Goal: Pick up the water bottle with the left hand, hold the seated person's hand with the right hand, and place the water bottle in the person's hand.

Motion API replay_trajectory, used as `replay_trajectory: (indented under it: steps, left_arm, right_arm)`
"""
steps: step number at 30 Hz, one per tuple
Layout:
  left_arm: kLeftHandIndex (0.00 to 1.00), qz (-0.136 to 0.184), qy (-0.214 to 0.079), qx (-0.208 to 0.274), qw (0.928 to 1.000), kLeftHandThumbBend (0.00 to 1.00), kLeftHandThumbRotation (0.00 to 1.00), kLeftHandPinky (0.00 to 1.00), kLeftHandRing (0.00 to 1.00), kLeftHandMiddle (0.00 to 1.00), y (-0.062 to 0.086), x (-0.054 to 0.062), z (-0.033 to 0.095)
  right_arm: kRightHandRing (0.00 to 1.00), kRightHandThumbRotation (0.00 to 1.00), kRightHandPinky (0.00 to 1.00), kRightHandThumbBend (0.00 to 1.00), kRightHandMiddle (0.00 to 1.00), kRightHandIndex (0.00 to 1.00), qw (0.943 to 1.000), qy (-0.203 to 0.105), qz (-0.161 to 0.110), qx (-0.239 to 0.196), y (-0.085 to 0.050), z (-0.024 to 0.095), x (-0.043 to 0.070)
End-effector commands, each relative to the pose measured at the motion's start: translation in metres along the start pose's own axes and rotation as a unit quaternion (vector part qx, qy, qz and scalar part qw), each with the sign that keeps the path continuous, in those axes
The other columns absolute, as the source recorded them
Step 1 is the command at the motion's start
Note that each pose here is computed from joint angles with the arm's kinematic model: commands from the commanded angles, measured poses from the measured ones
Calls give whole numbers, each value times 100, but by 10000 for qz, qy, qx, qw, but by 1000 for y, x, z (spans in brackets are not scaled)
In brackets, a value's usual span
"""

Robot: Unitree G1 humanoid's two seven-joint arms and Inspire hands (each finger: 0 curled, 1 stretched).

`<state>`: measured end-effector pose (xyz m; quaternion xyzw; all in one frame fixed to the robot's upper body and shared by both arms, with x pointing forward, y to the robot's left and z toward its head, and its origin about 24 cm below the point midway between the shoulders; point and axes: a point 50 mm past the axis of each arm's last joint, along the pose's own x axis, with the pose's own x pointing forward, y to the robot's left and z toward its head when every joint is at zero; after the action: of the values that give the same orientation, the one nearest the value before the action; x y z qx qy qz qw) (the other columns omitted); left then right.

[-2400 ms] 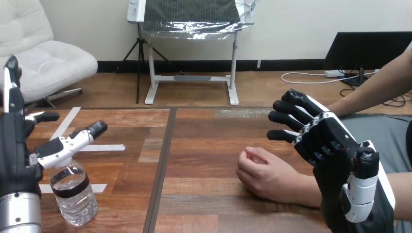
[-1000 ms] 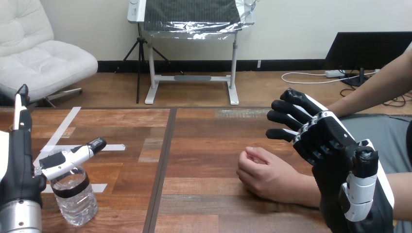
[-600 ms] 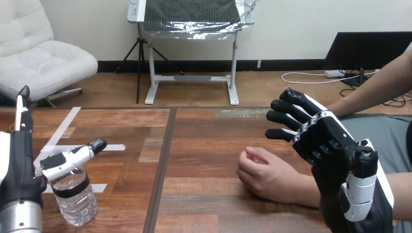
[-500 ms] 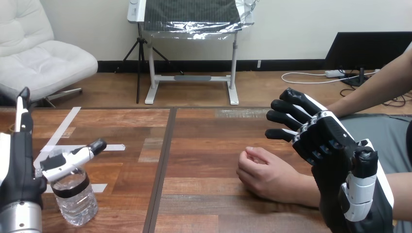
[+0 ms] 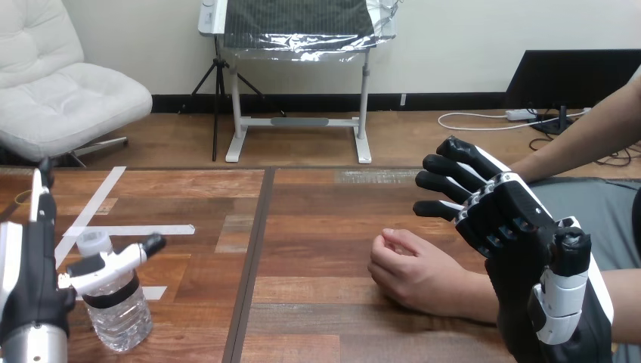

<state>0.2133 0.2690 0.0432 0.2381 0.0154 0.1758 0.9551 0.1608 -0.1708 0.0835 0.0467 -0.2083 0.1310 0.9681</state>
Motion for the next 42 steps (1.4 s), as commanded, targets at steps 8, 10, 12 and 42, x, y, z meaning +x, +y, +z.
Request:
replay_trajectory:
  steps: [8, 10, 12, 42]
  left_arm:
    - [100, -101, -282, -7, 9996, 100, 12, 100, 100, 100, -2, 21, 1]
    - [100, -106, -248, -6, 9996, 100, 12, 100, 100, 100, -3, 23, -1]
    - [100, -107, -217, -6, 9997, 100, 12, 100, 100, 100, -4, 24, -3]
    - [100, -204, 333, -227, 9990, 97, 11, 100, 100, 100, -16, 41, -32]
  right_arm:
    - [81, 100, 71, 81, 82, 83, 9994, -342, 107, -36, -1, 9, 13]
    - [81, 100, 71, 81, 82, 83, 9993, -344, 110, -43, -1, 9, 13]
    - [80, 100, 71, 81, 82, 83, 9993, -347, 114, -48, -1, 9, 13]
    - [80, 100, 70, 81, 82, 82, 9991, -383, 143, -81, -3, 10, 13]
